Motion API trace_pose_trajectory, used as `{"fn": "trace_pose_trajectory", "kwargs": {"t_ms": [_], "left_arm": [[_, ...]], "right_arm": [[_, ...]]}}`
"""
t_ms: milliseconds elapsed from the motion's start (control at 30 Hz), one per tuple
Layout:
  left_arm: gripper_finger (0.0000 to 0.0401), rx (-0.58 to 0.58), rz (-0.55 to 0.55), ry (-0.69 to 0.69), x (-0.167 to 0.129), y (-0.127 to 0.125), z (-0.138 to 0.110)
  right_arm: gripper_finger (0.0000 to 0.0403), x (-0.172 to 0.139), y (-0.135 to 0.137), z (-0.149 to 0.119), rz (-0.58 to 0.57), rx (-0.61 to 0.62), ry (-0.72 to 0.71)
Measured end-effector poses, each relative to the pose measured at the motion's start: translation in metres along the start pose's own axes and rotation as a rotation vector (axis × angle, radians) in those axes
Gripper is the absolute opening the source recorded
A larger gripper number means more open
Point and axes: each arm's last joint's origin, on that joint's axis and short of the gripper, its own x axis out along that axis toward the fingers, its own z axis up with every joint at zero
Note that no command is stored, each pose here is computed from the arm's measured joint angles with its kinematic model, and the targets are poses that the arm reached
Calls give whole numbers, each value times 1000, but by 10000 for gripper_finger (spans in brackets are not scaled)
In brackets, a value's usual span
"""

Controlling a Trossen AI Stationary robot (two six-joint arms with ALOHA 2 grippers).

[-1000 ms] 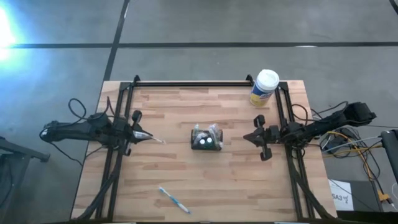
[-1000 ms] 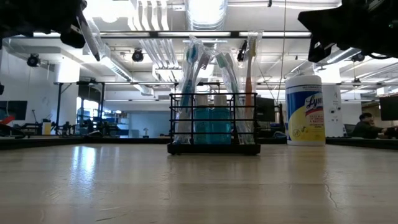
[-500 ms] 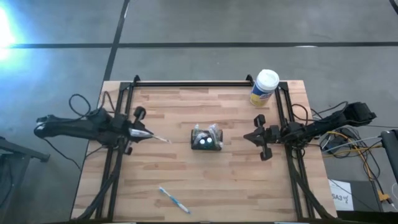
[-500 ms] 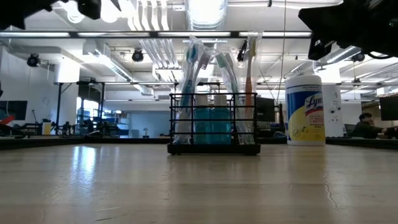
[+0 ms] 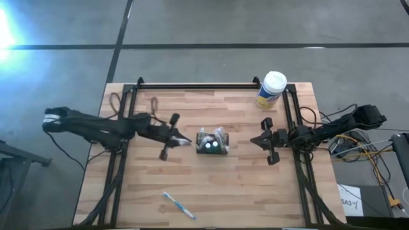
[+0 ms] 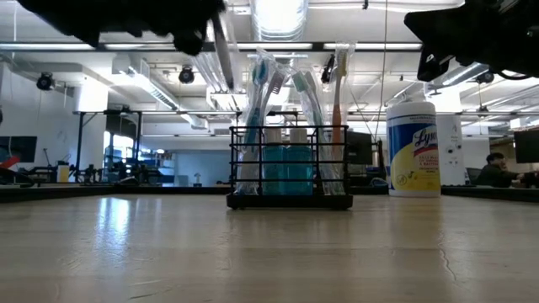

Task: Pick & Place toothbrushing station
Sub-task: Put the violet toothbrush into the black wire organizer

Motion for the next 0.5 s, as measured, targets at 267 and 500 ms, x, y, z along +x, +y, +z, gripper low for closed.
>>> {"fn": "trace_pose_trajectory", "kwargs": {"t_ms": [267, 500], "left_arm": [[25, -20, 38, 77, 17, 14, -10], [25, -38, 68, 141, 23, 24, -26]], "right_arm": [[8, 0, 0, 0, 0, -1, 1], [8, 0, 0, 0, 0, 0, 0]]}}
